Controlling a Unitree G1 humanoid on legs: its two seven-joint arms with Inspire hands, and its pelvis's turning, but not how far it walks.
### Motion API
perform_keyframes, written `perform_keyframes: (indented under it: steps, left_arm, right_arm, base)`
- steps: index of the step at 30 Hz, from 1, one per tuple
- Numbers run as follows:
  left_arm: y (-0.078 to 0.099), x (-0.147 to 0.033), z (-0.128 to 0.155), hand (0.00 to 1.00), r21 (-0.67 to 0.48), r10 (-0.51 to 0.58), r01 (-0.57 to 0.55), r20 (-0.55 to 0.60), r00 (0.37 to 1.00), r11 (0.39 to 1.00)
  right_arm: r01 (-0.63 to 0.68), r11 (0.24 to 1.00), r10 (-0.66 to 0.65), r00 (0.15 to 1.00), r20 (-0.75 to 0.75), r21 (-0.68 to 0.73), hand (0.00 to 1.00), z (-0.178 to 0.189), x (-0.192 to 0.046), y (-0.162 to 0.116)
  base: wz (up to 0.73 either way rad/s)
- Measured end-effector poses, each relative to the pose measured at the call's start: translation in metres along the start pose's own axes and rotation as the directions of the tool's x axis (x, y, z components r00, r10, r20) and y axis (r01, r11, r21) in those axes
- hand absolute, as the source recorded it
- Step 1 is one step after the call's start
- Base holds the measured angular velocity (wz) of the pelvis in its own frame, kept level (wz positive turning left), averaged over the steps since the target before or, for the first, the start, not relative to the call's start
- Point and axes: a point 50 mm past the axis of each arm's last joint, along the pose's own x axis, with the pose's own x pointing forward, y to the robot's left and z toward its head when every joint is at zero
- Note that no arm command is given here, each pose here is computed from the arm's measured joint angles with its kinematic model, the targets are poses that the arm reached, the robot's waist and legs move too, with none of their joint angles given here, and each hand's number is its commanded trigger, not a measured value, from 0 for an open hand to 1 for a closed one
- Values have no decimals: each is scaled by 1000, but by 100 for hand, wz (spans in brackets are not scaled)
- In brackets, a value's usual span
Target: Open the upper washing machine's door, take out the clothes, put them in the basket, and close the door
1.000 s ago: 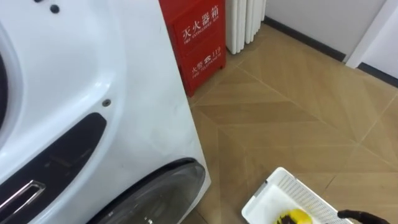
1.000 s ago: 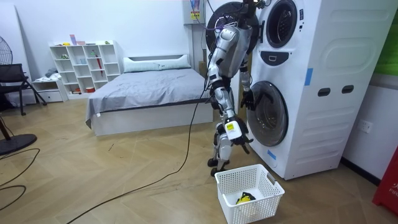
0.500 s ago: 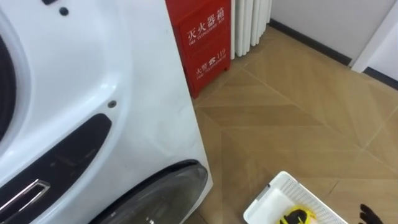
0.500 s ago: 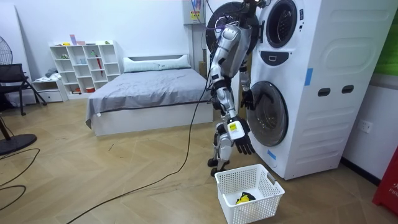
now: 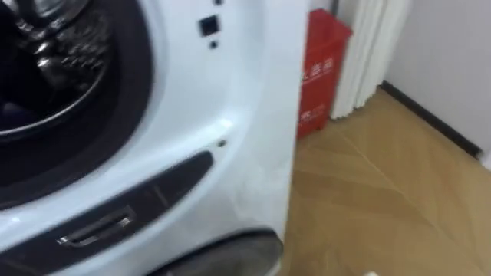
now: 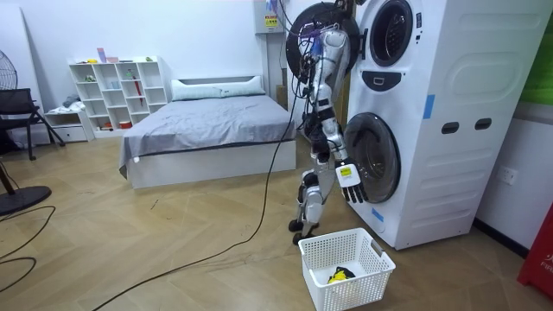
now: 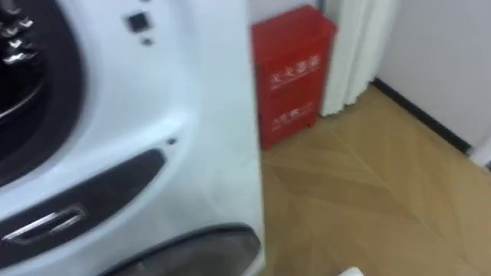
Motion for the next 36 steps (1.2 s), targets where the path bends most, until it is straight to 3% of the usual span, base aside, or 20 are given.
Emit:
perform_keyframes:
  steps: [5,12,21,28,33,36]
  left_arm:
    - [-2,-4,-15,0,-88,35,-39,-48,998,995]
    - [9,-11,-42,0,-179,104,-127,-134,985,976]
    - [10,-13,-47,0,-223,120,-155,-161,980,962]
    - [11,-20,-67,0,-201,119,-162,-214,970,966]
    - [11,-24,-78,0,-37,115,-129,-258,959,991]
    - [10,-21,-73,0,-15,107,-114,-254,961,993]
  right_arm:
    - [-7,1000,9,994,-107,13,0,-22,-1,1]
    - [-2,1000,7,984,-176,31,0,-37,-5,3]
    - [-31,999,35,976,-213,23,0,-41,-4,15]
    - [-46,999,40,969,-242,-17,0,-48,-7,16]
    - [-73,995,53,969,-241,-73,0,-46,-6,17]
    - [-79,990,50,973,-223,-120,0,-41,-4,15]
  base:
    - [49]
    - [29]
    - [11]
    - [6]
    - [-2]
    - [-21]
